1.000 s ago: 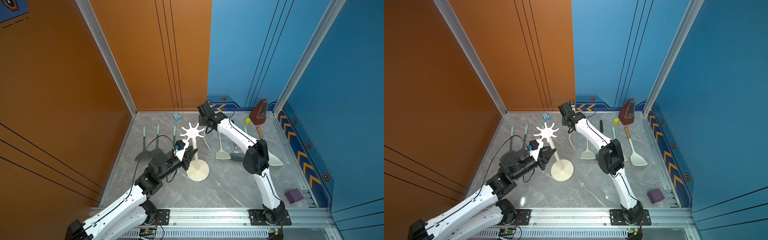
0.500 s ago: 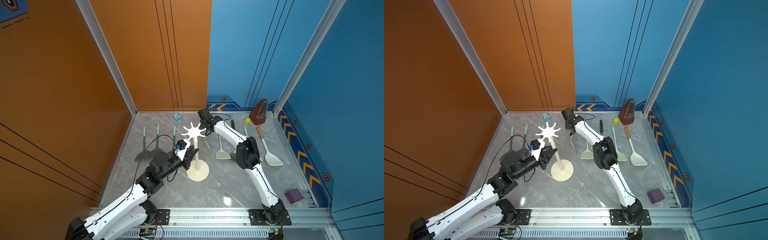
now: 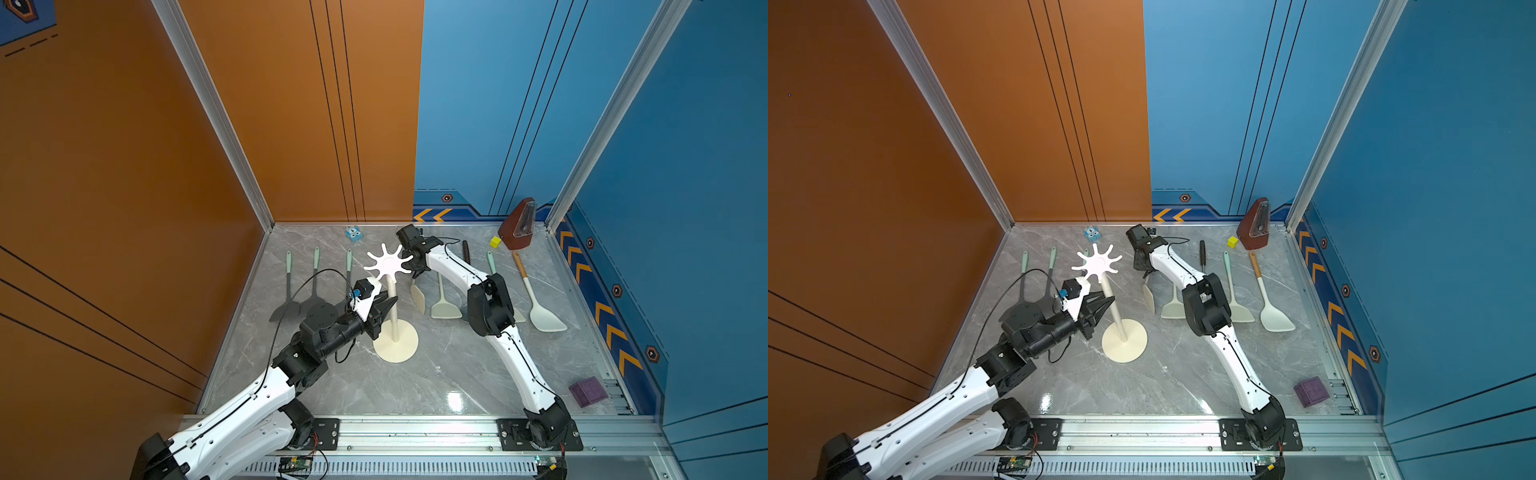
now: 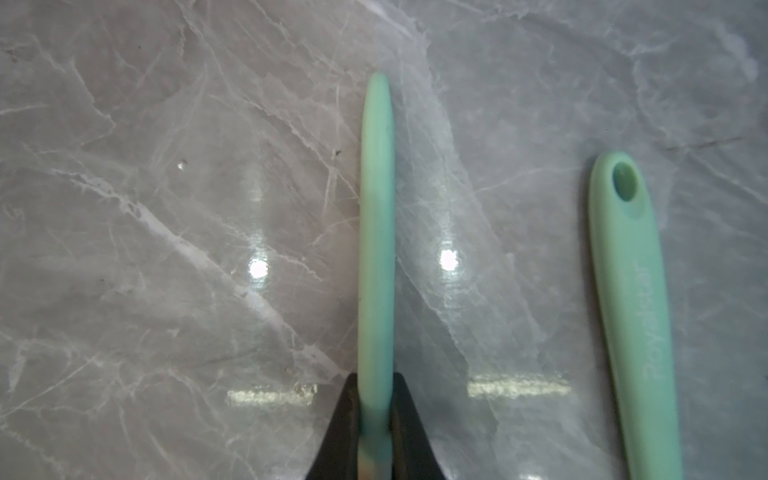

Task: Take the spatula off the kitchen utensil rack
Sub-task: Place the spatula at the center of the board.

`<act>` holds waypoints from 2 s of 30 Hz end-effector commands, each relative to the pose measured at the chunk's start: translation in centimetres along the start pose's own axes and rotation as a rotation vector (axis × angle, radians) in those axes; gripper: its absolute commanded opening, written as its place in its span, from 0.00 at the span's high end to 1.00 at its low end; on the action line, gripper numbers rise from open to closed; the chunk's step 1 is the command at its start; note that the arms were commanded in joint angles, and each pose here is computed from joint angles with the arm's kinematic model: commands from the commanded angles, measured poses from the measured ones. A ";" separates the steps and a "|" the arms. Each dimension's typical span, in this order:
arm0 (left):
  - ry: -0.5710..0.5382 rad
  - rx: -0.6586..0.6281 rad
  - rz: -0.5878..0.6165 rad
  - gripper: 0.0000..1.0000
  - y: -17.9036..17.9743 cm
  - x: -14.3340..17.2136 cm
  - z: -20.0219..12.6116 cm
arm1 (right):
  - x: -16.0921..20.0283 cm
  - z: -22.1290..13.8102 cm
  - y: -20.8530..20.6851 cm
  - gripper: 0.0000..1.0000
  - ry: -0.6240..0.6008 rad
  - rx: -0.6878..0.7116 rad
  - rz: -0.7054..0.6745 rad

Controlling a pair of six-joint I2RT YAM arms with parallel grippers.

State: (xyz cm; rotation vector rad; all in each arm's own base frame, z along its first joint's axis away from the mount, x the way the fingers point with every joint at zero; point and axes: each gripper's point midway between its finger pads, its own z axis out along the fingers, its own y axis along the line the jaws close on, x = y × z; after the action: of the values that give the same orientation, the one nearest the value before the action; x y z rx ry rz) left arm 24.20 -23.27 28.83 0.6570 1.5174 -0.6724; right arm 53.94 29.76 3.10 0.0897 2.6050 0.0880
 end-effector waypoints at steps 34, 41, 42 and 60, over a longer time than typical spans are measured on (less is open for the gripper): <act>-0.094 -0.076 0.017 0.28 1.1 -2.3 -1.8 | 1.3 1.0 2.3 0.70 0.090 -0.161 -0.020; -0.085 -0.143 0.007 0.03 2.0 -0.6 -4.1 | -2.2 -4.7 3.6 0.45 -0.046 -0.244 -0.038; -0.088 -0.163 0.002 0.00 2.3 -0.3 -4.5 | -2.7 -5.6 3.6 0.43 -0.068 -0.255 -0.035; 0.165 -0.864 -0.173 0.01 16.6 6.5 -10.5 | -5.5 -18.0 -13.3 0.00 -0.423 0.061 -0.003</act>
State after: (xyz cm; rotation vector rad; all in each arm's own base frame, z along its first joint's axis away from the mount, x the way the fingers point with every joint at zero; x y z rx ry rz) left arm 27.84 -6.95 23.76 0.0634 1.7378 -0.1124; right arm 49.19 20.52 19.73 0.0588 2.2731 0.2287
